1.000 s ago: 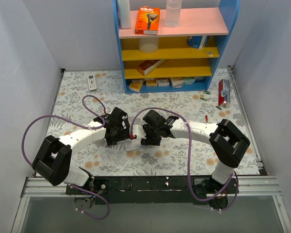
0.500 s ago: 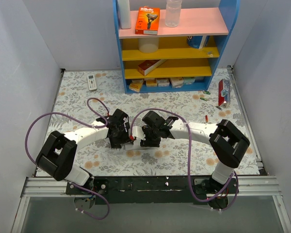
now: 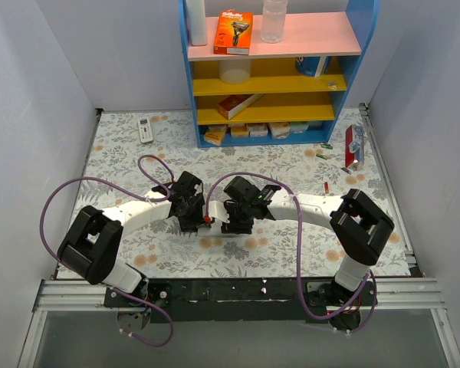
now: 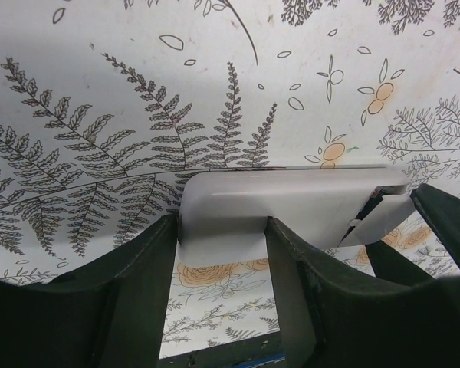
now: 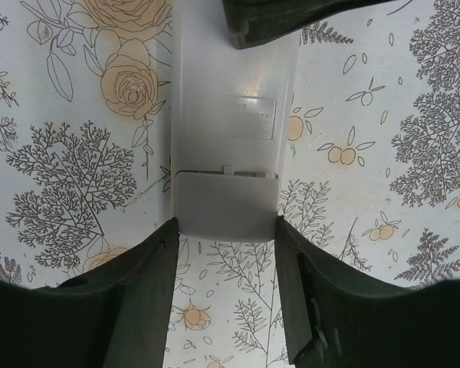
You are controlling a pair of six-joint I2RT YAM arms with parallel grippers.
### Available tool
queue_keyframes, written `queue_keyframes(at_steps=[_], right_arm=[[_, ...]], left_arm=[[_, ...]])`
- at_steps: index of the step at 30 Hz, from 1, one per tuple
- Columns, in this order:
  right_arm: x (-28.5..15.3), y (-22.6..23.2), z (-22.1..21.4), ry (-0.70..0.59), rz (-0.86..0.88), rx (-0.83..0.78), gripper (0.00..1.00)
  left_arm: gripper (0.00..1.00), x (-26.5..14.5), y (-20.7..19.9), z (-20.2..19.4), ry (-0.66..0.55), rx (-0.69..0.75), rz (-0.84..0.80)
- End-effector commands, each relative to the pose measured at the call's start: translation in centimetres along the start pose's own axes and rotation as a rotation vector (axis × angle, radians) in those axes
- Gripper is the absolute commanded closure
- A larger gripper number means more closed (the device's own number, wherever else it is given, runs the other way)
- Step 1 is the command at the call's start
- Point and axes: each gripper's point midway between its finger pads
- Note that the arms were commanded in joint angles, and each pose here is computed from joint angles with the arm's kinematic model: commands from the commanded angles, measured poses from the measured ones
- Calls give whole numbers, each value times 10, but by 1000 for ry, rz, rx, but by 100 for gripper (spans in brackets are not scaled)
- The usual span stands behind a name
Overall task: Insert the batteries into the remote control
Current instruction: Load the battery cover into the remote control.
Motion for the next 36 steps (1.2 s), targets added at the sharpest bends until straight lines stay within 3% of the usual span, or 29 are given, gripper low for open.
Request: queue_keyframes(at_steps=[1, 36], right_arm=[[14, 31, -5, 3, 129, 33, 66], [-3, 37, -20, 45, 115, 105, 65]], left_arm=[[53, 6, 20, -10, 21, 1, 61], [59, 10, 29, -16, 42, -9, 88]])
Point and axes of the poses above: each gripper's point midway between its finger pads, its own x axis out along the fingers, its own y axis along the line the jaws close on, z = x × y, and after that the axes turned 8 degrees about -x, right-handed
